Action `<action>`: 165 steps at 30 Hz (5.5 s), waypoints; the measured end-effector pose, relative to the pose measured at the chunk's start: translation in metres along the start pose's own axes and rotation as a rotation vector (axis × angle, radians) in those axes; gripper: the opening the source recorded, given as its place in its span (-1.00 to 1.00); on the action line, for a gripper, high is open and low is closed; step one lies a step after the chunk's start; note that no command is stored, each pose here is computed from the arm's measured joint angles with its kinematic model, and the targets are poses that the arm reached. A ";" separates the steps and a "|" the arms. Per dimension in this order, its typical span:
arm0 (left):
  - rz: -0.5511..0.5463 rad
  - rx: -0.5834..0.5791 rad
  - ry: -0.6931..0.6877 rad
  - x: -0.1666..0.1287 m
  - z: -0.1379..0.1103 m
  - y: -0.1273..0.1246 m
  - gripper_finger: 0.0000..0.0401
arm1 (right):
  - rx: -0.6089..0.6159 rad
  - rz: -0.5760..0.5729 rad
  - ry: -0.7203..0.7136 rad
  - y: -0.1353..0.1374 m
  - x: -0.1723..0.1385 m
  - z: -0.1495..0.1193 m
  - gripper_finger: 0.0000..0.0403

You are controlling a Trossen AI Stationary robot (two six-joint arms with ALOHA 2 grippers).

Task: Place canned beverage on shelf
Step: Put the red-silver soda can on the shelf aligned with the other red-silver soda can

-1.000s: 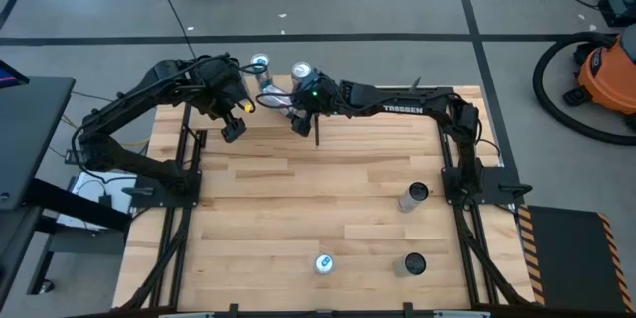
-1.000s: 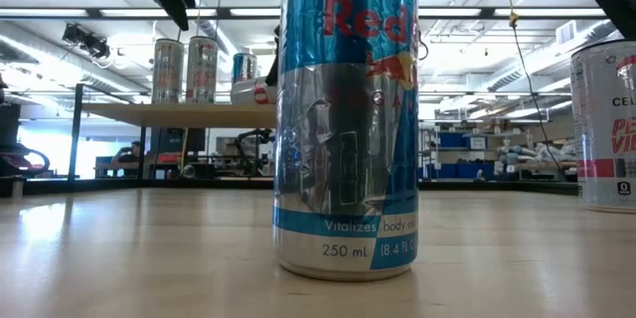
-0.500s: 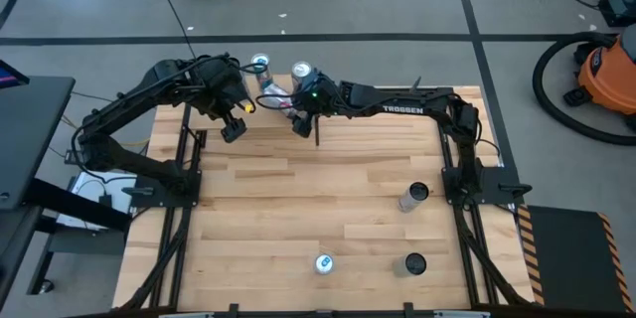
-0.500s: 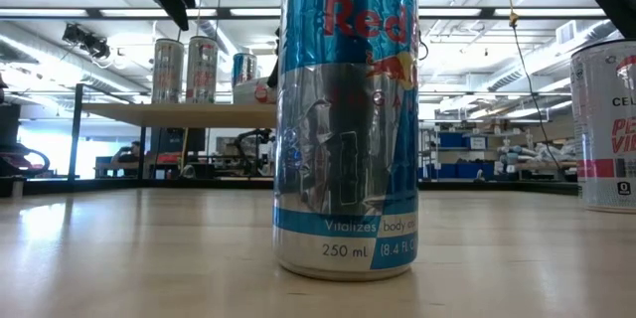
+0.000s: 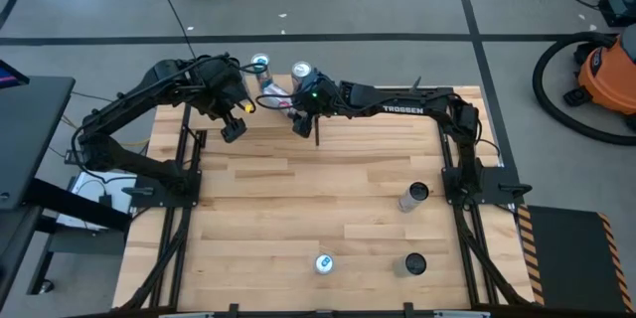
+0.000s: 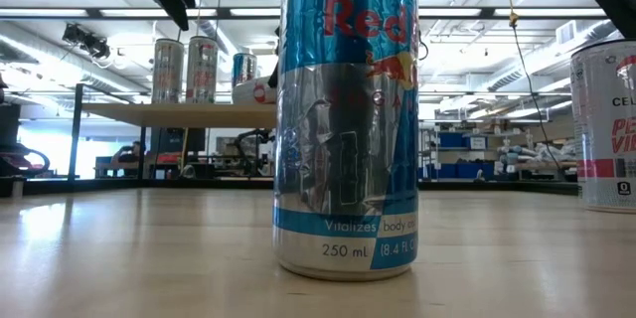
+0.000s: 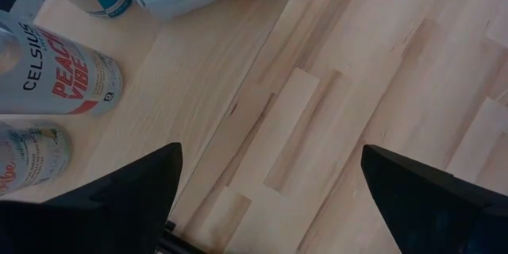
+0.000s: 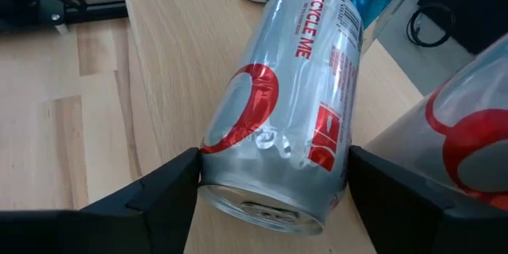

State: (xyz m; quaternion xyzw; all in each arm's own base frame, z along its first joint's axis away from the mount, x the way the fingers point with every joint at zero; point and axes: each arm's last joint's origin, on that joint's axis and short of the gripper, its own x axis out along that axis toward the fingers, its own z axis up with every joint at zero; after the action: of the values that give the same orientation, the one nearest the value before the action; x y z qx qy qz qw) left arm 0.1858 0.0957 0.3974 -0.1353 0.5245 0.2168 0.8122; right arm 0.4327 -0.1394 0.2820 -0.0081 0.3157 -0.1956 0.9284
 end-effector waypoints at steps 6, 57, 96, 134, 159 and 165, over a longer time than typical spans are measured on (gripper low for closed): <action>0.000 0.000 0.000 0.000 0.000 0.000 0.94 | -0.002 -0.003 0.027 0.000 -0.005 -0.001 0.48; 0.000 -0.001 0.004 0.000 0.000 0.000 0.94 | -0.120 0.003 -0.006 0.010 -0.044 0.036 0.33; 0.000 -0.001 0.006 0.000 -0.001 0.000 0.94 | 0.062 -0.020 0.077 -0.002 -0.038 0.026 0.90; 0.000 -0.001 0.008 0.000 -0.001 0.000 0.94 | 0.053 -0.069 0.106 0.001 -0.012 -0.009 0.50; 0.000 0.000 0.008 0.000 -0.001 0.000 0.94 | -0.044 -0.025 0.192 0.000 -0.086 0.050 0.51; -0.001 0.027 -0.023 0.000 0.002 0.000 0.94 | -0.043 0.051 0.231 0.000 -0.101 0.054 0.51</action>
State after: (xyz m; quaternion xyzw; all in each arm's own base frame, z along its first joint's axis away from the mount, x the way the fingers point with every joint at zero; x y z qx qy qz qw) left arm 0.1877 0.0966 0.3983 -0.1219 0.5181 0.2108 0.8199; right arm 0.3915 -0.1086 0.3838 0.0026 0.4247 -0.1648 0.8902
